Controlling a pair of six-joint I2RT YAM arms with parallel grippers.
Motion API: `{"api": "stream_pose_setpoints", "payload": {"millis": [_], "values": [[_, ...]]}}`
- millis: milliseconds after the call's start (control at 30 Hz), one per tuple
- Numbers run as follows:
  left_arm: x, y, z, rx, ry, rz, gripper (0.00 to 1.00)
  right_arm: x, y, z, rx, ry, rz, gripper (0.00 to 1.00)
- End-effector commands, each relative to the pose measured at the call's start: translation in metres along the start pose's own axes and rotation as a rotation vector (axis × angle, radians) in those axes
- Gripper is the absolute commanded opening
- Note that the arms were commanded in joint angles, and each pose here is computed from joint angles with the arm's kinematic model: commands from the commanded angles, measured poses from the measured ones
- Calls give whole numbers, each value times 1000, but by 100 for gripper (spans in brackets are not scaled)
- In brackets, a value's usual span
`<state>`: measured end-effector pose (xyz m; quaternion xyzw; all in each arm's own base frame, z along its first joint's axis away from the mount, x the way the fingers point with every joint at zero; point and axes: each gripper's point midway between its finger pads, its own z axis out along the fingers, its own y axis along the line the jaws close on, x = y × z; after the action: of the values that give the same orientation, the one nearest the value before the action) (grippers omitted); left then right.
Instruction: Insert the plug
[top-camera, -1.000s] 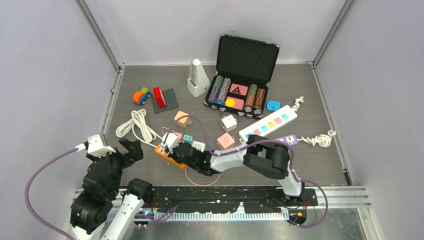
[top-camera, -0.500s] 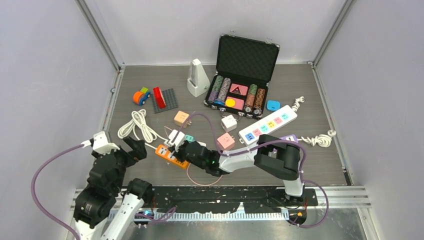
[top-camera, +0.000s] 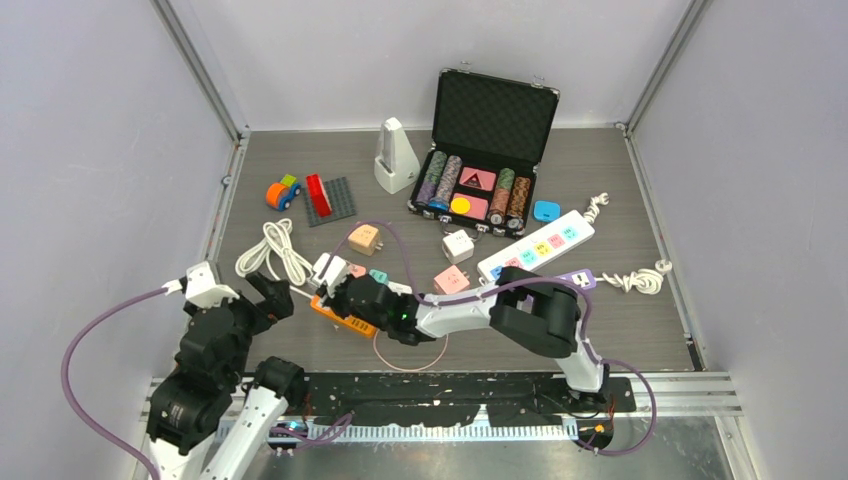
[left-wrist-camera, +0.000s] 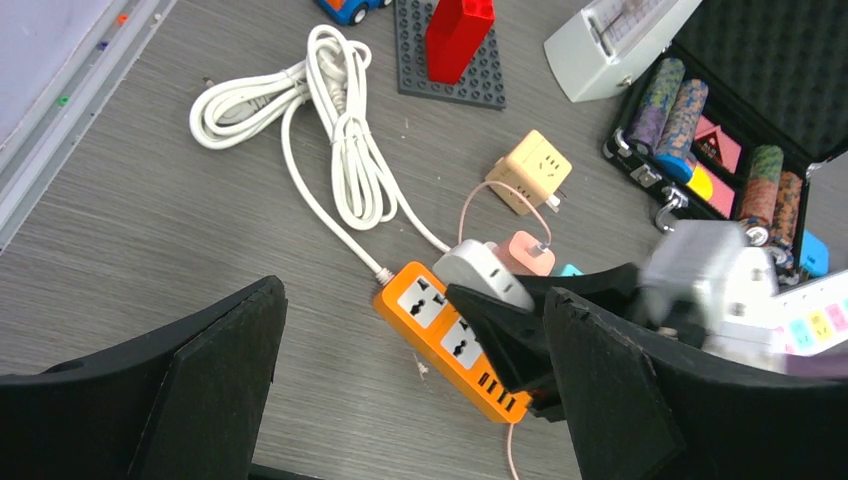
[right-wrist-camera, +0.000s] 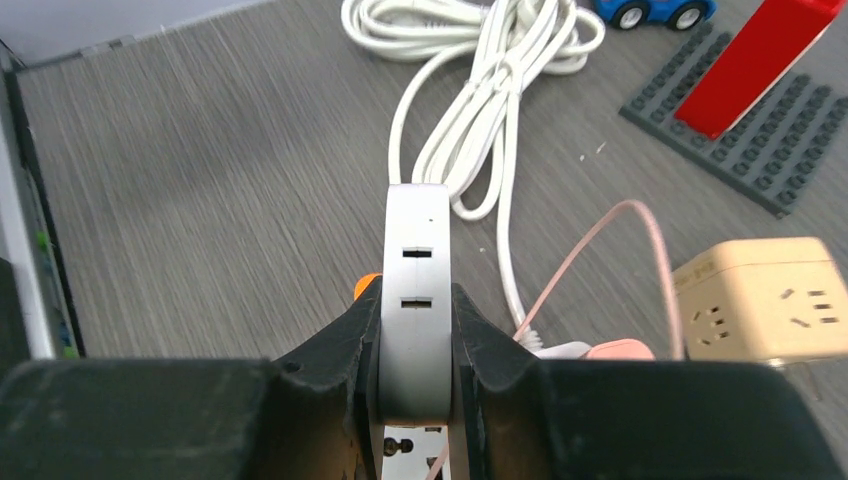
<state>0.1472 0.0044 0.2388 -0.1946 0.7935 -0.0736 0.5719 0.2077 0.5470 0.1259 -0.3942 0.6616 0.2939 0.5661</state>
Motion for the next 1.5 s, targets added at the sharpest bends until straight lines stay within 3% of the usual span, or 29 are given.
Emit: {"api": "stream_pose_setpoints", "payload": {"millis": [0,267,967,1467], "values": [[-22,6,-15,-6,-97,-52,99,1,3,15,-3,-1,-27,6],[-32,15,-24,-27,-149,-73,99,25,0,24,21,26,-36,5],[-33,12,-22,-23,-144,-72,99,28,-20,30,84,4,-74,5],[-32,12,-21,-21,-143,-68,99,59,-4,27,-19,33,-104,5]]}}
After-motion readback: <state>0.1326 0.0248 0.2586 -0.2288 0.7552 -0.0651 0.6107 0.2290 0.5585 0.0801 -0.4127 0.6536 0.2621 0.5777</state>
